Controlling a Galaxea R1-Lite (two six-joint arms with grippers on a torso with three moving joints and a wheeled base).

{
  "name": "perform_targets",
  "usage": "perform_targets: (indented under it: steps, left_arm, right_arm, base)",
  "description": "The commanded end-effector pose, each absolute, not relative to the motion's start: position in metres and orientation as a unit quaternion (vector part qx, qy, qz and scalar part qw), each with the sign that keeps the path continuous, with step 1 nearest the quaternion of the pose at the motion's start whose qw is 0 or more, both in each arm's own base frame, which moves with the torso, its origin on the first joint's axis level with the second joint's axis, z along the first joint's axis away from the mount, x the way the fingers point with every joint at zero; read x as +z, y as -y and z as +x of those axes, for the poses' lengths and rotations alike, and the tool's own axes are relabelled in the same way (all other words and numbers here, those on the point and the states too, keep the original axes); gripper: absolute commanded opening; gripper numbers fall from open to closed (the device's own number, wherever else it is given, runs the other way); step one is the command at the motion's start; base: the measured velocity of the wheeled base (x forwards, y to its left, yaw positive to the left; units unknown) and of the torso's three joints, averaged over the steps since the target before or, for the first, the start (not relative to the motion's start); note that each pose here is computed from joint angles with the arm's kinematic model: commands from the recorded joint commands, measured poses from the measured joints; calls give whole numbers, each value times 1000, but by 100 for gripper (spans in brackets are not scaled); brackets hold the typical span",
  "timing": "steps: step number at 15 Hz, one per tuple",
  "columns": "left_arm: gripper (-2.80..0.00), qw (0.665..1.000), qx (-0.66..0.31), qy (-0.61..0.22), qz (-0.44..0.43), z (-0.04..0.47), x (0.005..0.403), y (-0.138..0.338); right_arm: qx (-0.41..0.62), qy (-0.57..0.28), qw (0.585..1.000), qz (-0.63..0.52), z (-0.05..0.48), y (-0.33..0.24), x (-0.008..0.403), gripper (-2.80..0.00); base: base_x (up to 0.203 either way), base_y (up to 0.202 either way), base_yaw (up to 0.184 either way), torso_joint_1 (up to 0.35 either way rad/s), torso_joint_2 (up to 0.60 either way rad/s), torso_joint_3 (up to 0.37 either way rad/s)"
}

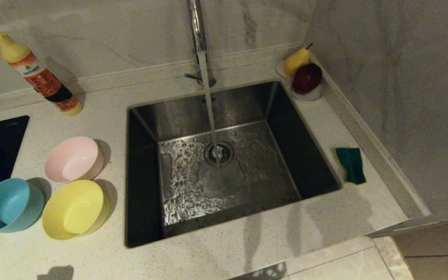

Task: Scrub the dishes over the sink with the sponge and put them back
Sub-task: Pick up a bowl and the sponge

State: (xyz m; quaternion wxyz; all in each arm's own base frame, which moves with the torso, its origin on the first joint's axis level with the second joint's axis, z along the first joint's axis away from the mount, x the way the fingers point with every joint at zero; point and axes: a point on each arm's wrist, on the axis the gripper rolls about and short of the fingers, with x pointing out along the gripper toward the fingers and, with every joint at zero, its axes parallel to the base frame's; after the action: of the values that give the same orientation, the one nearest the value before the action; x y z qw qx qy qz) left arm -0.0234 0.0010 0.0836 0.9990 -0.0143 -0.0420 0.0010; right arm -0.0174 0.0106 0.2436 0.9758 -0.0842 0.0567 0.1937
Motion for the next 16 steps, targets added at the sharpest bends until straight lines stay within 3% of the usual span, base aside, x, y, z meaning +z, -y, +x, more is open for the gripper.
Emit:
perform_targets:
  steps: [1,9,10,16]
  left_arm:
    - [-280,1000,2,25,-14,-21,75,-1]
    - [-280,1000,2,25,-14,-21,75,-1]
    - [-280,1000,2,25,-14,-21,75,-1]
    - [-280,1000,1,25,-14,-21,75,-1]
  right_arm:
    - [198,-139,967,-84,35,-7,256,-280]
    - [160,-256,951,-63,164,-20,246,-280]
    - [162,-257,951,-61,169,-29,245,0]
    - [140,-312,936,-83,185,-52,218,0]
  base:
    - [0,0,0,0,0,0]
    - [0,0,0,0,0,0]
    - [0,0,0,0,0,0]
    - [0,0,0,0,0,0]
